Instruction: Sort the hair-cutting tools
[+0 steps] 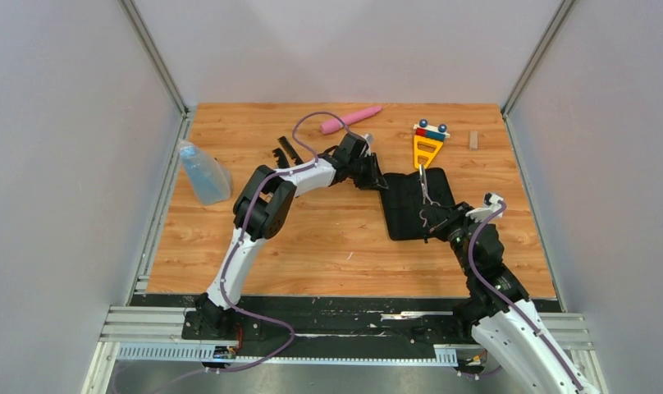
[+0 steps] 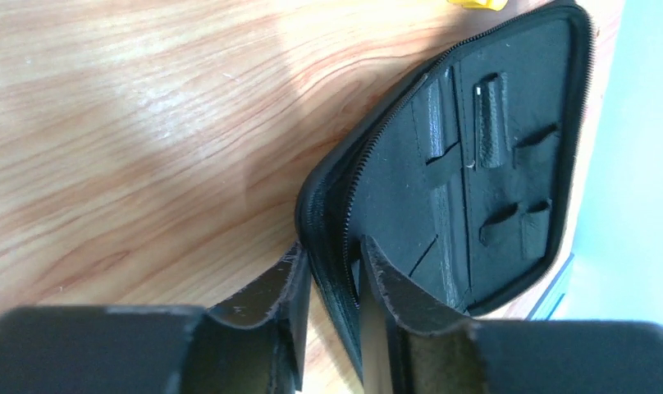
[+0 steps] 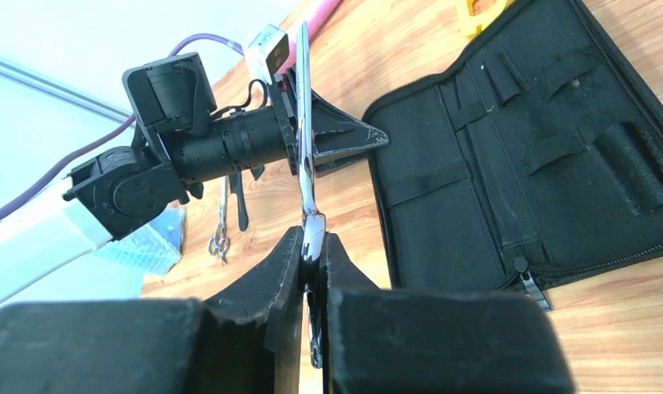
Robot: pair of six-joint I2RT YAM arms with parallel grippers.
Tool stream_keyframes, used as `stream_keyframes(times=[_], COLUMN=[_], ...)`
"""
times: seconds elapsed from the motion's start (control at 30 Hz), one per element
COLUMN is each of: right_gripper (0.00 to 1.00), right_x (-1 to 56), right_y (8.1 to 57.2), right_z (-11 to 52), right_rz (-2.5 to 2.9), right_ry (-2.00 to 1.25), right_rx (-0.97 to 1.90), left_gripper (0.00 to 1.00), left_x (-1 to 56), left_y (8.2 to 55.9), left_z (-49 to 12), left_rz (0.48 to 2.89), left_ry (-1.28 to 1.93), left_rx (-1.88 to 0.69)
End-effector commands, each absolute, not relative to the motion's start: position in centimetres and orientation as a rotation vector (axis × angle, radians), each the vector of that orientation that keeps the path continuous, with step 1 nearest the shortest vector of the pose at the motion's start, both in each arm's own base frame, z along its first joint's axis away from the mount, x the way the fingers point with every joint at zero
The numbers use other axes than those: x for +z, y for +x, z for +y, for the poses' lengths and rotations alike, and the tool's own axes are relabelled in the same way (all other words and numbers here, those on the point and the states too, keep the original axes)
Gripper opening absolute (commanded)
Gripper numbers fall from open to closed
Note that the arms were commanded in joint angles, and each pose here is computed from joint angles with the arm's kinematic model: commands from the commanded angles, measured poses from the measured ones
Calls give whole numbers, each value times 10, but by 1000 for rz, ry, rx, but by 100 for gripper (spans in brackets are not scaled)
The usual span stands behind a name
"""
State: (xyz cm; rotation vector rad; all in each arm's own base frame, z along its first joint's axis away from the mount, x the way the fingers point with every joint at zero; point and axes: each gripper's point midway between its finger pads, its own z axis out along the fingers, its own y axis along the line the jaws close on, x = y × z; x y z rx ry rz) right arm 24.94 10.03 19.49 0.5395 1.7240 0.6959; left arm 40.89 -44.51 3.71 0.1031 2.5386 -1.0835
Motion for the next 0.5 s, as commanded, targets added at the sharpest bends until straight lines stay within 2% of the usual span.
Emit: stream_keyframes(times=[0.0, 0.13, 0.2, 0.47], right_gripper=[0, 0, 0, 0], right_x=[203, 198, 197, 181], right_y=[249, 247, 245, 230], right_z=[111, 128, 138, 169], right_rz=[1743, 1799, 1827, 1981], right_ry=[471, 411, 367, 262], right_rx=[730, 795, 835, 1034], left_gripper=[22, 4, 0, 0], left_x=[67, 81, 83, 82], left_y=[410, 409, 406, 364], left_z=[-438, -408, -388, -305], left_rz=[2453, 2430, 2434, 2498], left_ry=[65, -39, -102, -270], left_rx=[-1083, -1073, -1048, -828])
